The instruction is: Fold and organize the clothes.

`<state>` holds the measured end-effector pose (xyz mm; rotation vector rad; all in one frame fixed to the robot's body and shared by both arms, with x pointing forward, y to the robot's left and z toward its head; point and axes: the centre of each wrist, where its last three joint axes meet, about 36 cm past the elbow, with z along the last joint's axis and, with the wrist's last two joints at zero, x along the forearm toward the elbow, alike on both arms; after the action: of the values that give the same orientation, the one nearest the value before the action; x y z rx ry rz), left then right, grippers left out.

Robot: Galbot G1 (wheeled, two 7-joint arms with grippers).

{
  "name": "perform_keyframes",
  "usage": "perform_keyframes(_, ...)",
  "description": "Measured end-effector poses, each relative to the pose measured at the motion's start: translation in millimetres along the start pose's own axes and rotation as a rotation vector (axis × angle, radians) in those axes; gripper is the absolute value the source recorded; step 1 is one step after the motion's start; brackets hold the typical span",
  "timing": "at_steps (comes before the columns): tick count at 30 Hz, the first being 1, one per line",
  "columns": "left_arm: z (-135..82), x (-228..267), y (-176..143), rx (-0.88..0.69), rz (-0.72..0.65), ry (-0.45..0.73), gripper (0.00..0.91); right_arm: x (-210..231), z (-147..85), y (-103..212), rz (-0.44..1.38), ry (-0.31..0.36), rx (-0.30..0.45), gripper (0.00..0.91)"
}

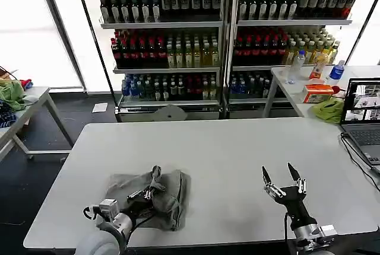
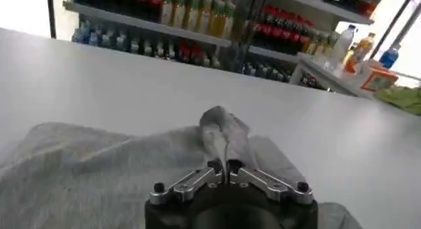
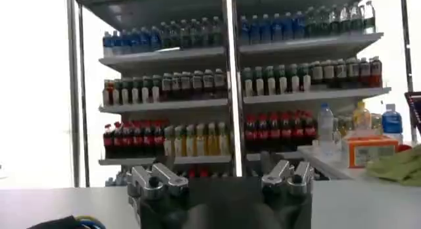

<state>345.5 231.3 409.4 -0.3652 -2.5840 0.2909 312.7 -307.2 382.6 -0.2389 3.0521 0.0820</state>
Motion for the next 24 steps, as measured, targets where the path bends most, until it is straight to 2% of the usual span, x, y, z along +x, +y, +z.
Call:
perform_keyframes(10, 6.2, 3.5, -10.3, 0.021, 0.015, 0.011, 0.01, 2.0, 0.0, 1.2, -0.005, 0.003, 0.0, 0.907)
perform_keyframes(11, 5.7, 3.9, -11.5, 0.023, 0.017, 0.009, 0.302, 2.6, 0.0, 1.4, -0.005, 0.004, 0.0, 0.907)
perform_keyframes(12, 5.2, 4.0, -12.4, 0.024, 0.018, 0.007, 0.554, 2.9, -0.3, 1.9, -0.007, 0.004, 0.0, 0.907)
perform_keyframes(13, 4.9, 4.0, -13.4, 0.026, 0.02, 0.006, 0.907, 2.8, -0.8, 2.4, -0.008, 0.002, -0.001, 0.907)
perform_keyframes(24, 2.4, 15.6, -19.5, 0.017, 0.057, 0.011, 0.907, -0.8, -3.4, 4.7, -0.014, -0.005, -0.002, 0.907)
